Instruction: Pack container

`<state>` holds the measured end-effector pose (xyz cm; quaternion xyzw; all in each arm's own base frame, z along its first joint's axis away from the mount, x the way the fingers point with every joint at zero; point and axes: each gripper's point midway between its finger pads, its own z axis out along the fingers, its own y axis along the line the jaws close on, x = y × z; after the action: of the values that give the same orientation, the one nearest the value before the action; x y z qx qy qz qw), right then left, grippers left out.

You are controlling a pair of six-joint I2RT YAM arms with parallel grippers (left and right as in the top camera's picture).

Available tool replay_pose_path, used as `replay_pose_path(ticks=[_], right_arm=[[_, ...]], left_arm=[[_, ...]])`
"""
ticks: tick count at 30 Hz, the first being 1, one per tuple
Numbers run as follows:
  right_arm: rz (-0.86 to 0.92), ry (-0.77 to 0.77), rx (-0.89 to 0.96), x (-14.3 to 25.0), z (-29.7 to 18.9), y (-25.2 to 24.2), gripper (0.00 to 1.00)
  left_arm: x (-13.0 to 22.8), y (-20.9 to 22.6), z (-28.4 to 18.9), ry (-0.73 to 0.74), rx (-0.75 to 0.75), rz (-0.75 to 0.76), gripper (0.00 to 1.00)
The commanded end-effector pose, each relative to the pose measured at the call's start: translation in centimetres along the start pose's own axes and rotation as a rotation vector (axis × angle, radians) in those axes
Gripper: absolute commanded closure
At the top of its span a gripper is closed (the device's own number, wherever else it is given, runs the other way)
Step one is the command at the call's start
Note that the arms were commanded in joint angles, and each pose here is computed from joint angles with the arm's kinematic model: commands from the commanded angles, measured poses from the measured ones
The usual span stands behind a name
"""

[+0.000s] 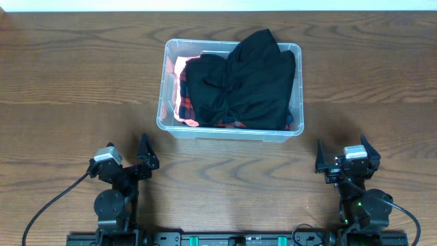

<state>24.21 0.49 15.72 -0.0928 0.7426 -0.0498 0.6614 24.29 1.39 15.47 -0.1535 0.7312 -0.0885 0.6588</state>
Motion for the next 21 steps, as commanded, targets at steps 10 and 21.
replay_pose_path(ticks=[10,21], right_arm=[[0.016,-0.001,0.01,0.14,0.01,-0.19,0.01],[0.016,-0.001,0.01,0.14,0.01,-0.19,0.01]], left_arm=[[1.65,0.59,0.25,0.037,-0.011,0.015,0.02],[1.65,0.59,0.25,0.037,-0.011,0.015,0.02]])
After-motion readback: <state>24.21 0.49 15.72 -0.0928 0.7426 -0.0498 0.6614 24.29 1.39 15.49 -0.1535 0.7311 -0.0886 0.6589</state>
